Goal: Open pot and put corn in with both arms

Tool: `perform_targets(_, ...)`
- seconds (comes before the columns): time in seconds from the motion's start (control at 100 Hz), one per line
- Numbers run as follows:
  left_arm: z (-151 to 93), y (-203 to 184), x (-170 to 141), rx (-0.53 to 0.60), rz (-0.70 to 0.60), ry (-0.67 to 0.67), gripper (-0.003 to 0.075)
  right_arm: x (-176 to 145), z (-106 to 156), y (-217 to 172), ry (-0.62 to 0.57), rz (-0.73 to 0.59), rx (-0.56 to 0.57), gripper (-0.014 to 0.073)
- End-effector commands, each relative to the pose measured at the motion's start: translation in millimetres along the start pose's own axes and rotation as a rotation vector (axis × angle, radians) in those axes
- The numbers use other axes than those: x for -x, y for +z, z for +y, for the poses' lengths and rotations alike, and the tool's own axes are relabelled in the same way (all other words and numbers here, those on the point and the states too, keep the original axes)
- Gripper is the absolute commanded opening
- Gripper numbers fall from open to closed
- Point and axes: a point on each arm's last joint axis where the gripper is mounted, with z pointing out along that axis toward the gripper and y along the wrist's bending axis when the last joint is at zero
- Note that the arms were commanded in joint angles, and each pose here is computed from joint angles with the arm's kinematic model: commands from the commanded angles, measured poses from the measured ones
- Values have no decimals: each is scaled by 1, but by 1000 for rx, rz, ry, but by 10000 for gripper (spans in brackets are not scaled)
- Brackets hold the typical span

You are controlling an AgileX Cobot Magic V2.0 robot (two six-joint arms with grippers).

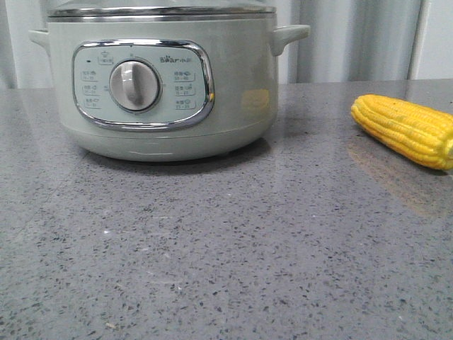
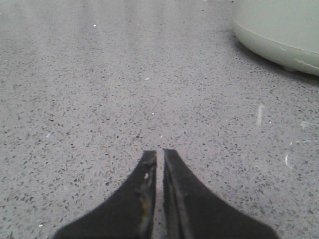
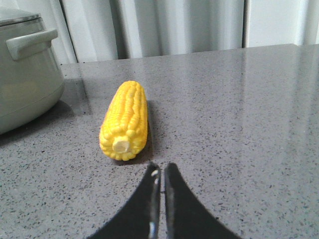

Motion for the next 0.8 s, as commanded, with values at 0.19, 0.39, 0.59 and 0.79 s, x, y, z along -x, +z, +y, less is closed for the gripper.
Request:
perform_targets(0.19,0,-2,2,-4,-49,-16,-20,6,0,-2,-13,-133,3,-74)
perform_targets(0.39,-6,-4,19,-114,-221,-427,-20,6,0,-2,33,-133,6,-74)
perform_targets(0.59,-4,-7,27,-170,-298,-766,-20,14,0,-3,172,-212,13,-74)
perform_targets(0.79,-2,-12,39,-195,-356,-882,-20,45,-3,-10,446,-323,34,-74)
